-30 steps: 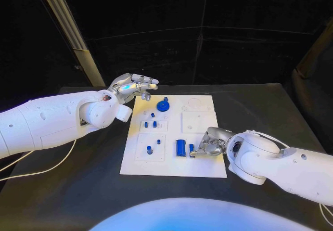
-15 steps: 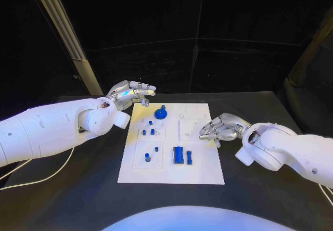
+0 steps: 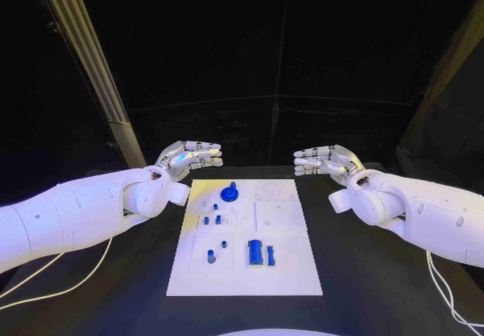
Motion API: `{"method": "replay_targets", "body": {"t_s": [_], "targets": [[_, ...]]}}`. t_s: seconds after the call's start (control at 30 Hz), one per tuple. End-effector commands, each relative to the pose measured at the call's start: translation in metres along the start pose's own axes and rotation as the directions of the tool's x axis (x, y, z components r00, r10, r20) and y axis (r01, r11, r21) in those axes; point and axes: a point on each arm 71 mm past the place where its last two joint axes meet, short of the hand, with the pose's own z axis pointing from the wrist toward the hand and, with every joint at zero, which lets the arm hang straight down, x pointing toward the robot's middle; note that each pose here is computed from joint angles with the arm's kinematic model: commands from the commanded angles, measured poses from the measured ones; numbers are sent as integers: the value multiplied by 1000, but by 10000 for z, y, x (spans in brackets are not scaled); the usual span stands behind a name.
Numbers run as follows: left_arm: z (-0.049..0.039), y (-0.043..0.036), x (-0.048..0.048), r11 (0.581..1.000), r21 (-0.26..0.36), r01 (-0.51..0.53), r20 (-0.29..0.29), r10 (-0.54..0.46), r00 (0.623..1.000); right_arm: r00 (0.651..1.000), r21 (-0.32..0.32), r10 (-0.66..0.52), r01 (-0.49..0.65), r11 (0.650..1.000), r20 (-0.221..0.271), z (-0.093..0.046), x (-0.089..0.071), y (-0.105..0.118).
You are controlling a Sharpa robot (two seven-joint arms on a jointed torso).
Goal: Assemble the parts on the task board
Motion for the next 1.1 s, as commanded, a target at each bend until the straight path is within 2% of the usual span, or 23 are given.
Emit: {"method": "replay_targets", "body": {"t_s": [0.03, 0.1, 0.13, 0.3, 0.43, 0.53, 0.83, 1.1], "targets": [[29, -2, -59, 998, 52, 32, 57, -35, 998, 995, -84, 101, -101, 991, -9, 65, -7, 57], [49, 25, -74, 998, 55, 32, 74, -36, 997, 995, -92, 103, -103, 990, -7, 106, -7, 55], [38, 58, -35, 1000, 5, 8, 30, -8, 1000, 999, -29, 35, -35, 999, 12, 88, -6, 3], [26, 70, 2, 1000, 8, 3, 43, -3, 999, 999, -37, 45, -44, 998, 29, 67, 25, 7], [-1, 90, 81, 1000, 14, -7, 71, 6, 997, 996, -50, 65, -62, 997, 66, 18, 91, 15], [-32, 107, 164, 1000, 21, -19, 100, 17, 995, 991, -63, 85, -79, 995, 105, -39, 160, 24], [-207, 119, 516, 996, 54, -77, 228, 62, 972, 955, -91, 147, -127, 988, 258, -311, 428, 73], [-342, 82, 718, 990, 76, -116, 307, 88, 948, 933, -90, 161, -139, 986, 321, -450, 539, 101]]}}
